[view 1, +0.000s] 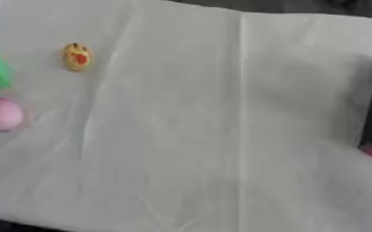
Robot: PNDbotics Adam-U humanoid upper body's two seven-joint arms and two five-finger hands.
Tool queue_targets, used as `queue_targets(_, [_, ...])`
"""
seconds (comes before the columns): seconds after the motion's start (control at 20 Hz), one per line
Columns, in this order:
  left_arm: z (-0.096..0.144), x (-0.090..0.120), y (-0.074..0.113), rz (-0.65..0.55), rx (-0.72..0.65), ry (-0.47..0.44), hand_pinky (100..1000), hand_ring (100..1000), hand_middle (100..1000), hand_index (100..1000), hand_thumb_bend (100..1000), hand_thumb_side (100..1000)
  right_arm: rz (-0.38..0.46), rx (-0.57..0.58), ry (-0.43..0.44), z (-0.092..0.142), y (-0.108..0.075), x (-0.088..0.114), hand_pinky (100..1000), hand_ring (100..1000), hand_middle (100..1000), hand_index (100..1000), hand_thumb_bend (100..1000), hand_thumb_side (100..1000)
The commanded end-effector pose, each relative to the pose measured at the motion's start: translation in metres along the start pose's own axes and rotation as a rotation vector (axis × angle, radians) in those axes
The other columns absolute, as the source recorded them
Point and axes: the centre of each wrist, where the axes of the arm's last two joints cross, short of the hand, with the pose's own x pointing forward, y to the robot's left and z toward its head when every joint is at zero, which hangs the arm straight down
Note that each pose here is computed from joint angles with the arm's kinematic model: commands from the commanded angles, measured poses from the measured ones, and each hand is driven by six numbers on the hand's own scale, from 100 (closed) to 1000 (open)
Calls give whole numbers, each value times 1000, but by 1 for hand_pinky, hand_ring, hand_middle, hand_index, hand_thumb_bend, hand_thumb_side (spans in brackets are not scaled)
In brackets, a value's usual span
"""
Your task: Pick up the objects with one hand, pass them to the other hand, and then place them into the box on the other side of the table.
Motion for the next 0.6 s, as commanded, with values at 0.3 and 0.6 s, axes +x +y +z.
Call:
queue_targets(0.3, [6,-4,22,1,33,4,980,883,768,846,638,194,1,-3,-30,-4,-4,8,803,621,662,794,818,310])
queue_targets(0.6, [7,-2,25,-4,45,-2,978,880,764,845,622,189,1,-2,-30,-4,-3,8,803,623,661,794,818,310])
